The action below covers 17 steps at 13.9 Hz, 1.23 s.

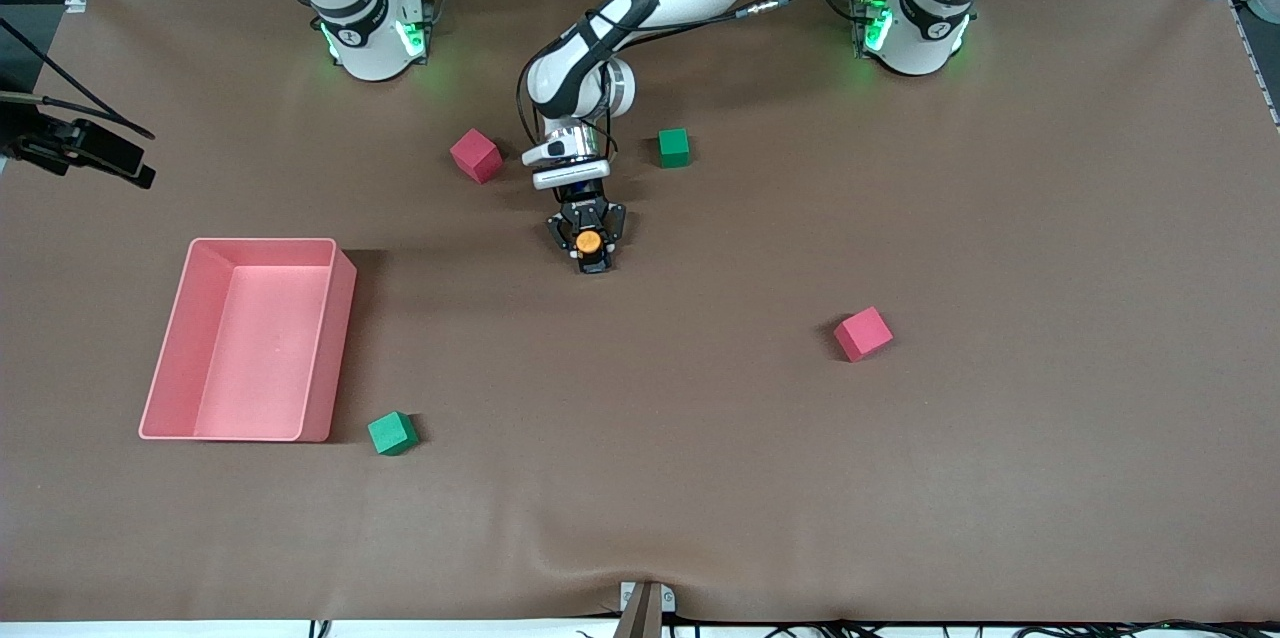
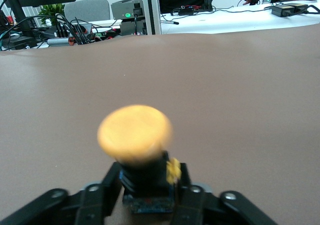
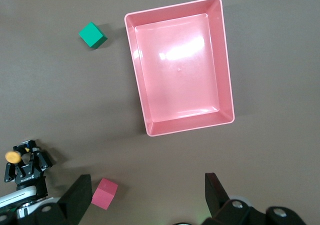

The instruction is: Place and upright button with both arms

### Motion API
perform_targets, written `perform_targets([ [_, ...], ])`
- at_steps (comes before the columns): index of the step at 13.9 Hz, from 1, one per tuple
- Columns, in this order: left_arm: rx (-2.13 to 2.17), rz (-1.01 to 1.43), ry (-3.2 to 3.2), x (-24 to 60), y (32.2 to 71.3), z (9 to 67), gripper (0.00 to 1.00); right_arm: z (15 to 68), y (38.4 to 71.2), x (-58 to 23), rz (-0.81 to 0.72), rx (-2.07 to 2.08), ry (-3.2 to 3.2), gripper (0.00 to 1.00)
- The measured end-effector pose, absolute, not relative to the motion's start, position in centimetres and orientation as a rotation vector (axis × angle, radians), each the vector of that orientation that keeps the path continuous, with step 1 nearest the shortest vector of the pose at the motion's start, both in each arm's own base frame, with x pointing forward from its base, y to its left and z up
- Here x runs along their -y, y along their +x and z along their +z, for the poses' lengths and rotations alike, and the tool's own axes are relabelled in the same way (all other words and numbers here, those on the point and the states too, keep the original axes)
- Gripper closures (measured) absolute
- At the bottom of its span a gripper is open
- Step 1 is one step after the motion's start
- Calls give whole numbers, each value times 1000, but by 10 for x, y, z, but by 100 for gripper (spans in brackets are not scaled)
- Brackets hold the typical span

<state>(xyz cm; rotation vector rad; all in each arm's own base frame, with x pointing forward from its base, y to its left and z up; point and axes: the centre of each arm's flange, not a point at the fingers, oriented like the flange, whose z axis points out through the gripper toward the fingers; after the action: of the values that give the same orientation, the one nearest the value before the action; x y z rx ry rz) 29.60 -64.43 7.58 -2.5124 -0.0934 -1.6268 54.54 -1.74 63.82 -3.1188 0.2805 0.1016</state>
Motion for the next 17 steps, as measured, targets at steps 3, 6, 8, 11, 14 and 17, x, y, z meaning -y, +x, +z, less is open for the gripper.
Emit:
perform_targets([
  [3, 127, -1640, -2523, 646, 297, 79, 13, 638, 545, 18, 102, -281, -3119, 0],
  [6, 158, -1634, -2544, 655, 290, 90, 0, 638, 545, 18, 102, -281, -3119, 0],
  [8, 238, -1611, -2562, 665, 282, 109, 0, 638, 545, 18, 102, -281, -3119, 0],
  [11, 351, -1429, -2682, 691, 255, 177, 0, 638, 545, 18, 103, -282, -3118, 0],
  [14, 471, -1215, -2820, 706, 239, 285, 0, 638, 545, 18, 103, -283, -3118, 0],
  [17, 619, -947, -2960, 683, 263, 432, 0, 638, 545, 19, 103, -284, -3118, 0],
])
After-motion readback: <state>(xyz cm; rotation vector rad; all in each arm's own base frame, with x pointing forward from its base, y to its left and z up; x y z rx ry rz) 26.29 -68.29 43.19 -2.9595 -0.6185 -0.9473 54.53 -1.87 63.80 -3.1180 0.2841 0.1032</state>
